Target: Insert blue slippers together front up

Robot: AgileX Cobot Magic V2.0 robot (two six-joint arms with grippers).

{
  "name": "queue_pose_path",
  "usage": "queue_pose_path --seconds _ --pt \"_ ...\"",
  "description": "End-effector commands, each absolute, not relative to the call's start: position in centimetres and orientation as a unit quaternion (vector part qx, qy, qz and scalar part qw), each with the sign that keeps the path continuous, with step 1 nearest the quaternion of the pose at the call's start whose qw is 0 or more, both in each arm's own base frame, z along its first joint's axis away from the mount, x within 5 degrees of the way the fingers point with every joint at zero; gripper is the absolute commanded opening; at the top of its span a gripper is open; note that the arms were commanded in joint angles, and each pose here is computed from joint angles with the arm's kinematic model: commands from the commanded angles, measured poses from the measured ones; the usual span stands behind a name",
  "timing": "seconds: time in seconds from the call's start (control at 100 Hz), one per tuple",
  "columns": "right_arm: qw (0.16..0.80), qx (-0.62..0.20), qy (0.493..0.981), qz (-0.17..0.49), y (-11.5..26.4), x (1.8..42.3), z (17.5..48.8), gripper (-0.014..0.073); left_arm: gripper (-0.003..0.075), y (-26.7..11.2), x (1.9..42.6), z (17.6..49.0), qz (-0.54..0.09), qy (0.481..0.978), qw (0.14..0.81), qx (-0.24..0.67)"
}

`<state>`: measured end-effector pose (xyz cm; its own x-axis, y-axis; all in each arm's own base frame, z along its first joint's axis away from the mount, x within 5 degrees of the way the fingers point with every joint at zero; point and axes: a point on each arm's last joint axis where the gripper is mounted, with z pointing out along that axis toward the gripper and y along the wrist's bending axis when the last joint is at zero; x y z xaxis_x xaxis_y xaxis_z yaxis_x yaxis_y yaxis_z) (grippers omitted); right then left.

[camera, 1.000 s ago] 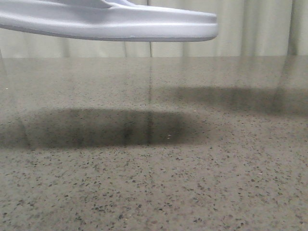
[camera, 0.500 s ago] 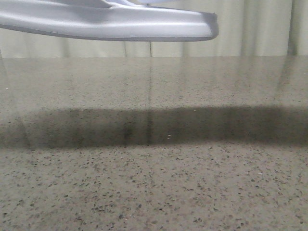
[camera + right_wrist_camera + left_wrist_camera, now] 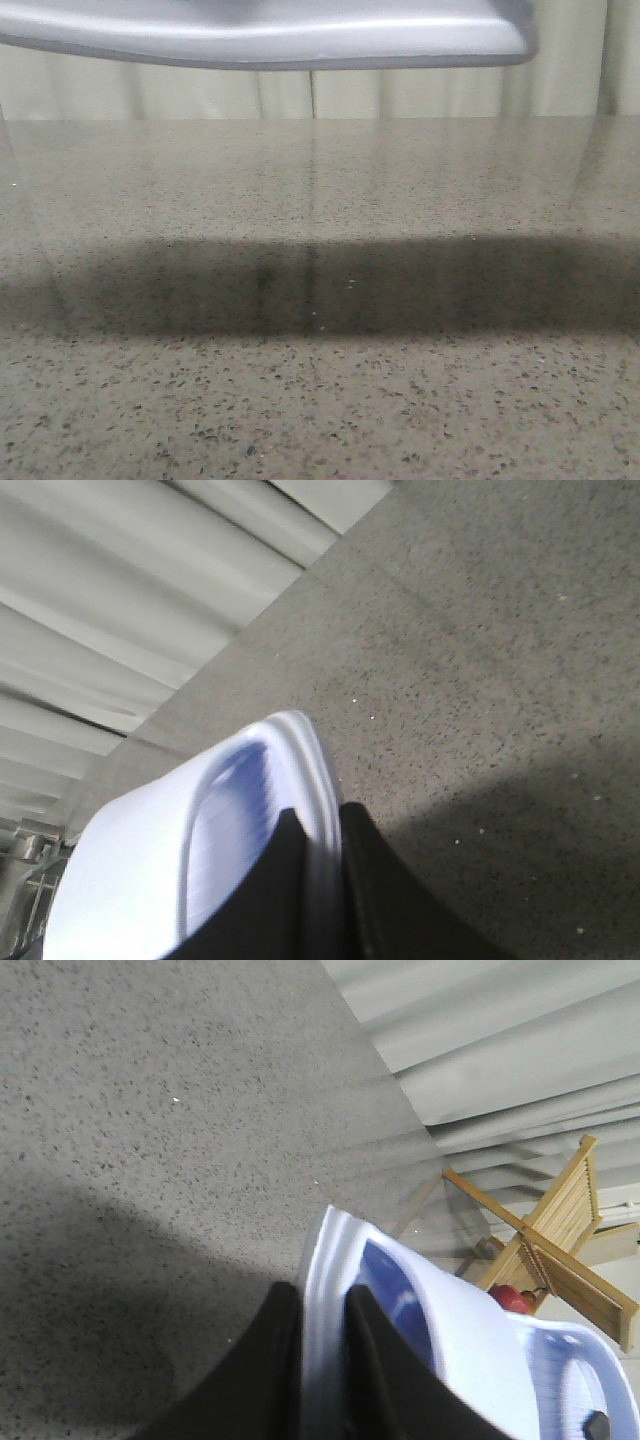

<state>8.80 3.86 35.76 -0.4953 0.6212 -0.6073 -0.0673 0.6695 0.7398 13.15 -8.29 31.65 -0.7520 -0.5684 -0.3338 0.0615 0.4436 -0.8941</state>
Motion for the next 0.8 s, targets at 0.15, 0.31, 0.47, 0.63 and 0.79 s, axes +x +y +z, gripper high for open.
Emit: queue_pose_path --seconds 0.15,0.31,0.47,0.63,0.79 --pt "0.497 0.152 0.751 0.407 4.3 8.5 37.7 -0.0107 0.0016 -9.1 12.5 33.7 -0.579 0.748 0.291 -0.144" --pt "0.493 0.138 0.751 0.417 4.6 8.4 37.7 -0.0107 0.0016 -9.4 12.2 34.0 -0.604 0.737 0.270 -0.134" --pt "0.493 0.132 0.751 0.419 4.7 8.4 37.8 -0.0107 0.0016 -9.6 11.9 34.3 -0.624 0.726 0.255 -0.133" --pt "0.496 0.133 0.745 0.425 4.7 8.5 37.6 -0.0107 0.0016 -9.7 11.8 35.0 -0.656 0.701 0.241 -0.141" --pt "0.498 0.162 0.731 0.438 4.5 9.0 36.4 -0.0107 0.0016 -9.9 11.6 36.0 -0.701 0.661 0.229 -0.138"
